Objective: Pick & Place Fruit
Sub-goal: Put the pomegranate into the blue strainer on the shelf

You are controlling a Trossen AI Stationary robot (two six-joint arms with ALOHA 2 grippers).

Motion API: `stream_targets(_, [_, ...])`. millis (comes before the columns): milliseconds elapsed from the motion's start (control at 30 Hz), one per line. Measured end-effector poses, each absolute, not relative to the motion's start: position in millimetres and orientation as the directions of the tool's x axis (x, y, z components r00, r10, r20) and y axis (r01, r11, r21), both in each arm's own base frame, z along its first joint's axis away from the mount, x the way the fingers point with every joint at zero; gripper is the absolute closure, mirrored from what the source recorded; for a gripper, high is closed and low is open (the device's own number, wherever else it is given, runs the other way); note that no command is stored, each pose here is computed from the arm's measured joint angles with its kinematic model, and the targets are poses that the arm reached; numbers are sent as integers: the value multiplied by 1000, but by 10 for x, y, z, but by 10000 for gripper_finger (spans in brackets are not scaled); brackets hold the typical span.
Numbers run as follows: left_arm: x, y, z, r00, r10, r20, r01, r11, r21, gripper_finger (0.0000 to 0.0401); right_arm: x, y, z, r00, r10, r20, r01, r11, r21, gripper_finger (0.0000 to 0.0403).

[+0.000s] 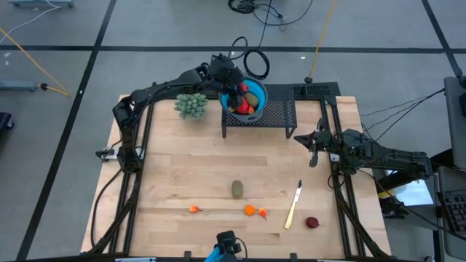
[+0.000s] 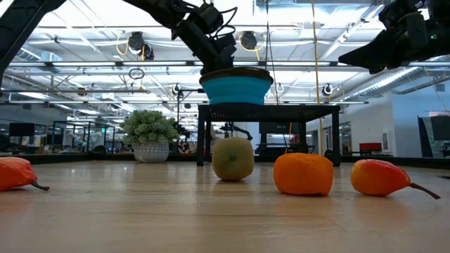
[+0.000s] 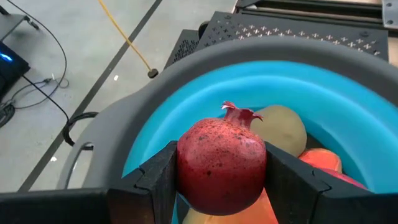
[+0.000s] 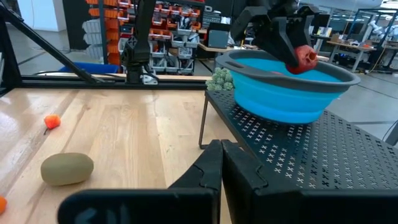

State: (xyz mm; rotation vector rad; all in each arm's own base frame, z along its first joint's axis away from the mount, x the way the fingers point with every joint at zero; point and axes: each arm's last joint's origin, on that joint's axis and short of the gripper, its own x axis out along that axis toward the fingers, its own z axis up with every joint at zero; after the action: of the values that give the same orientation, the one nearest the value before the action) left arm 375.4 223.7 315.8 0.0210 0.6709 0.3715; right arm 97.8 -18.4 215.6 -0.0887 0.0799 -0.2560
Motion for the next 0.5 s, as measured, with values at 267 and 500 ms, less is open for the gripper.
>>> stream_targets(267, [3753, 2237, 3165, 722, 344, -600, -326, 934, 143, 188, 978, -184, 2156, 964, -256, -68, 249, 964, -98, 403])
stream_targets(500, [3749, 2243, 3164, 712, 362, -602, -336, 928, 161, 139, 978, -184, 2156, 964, -256, -68, 249, 964, -98, 403])
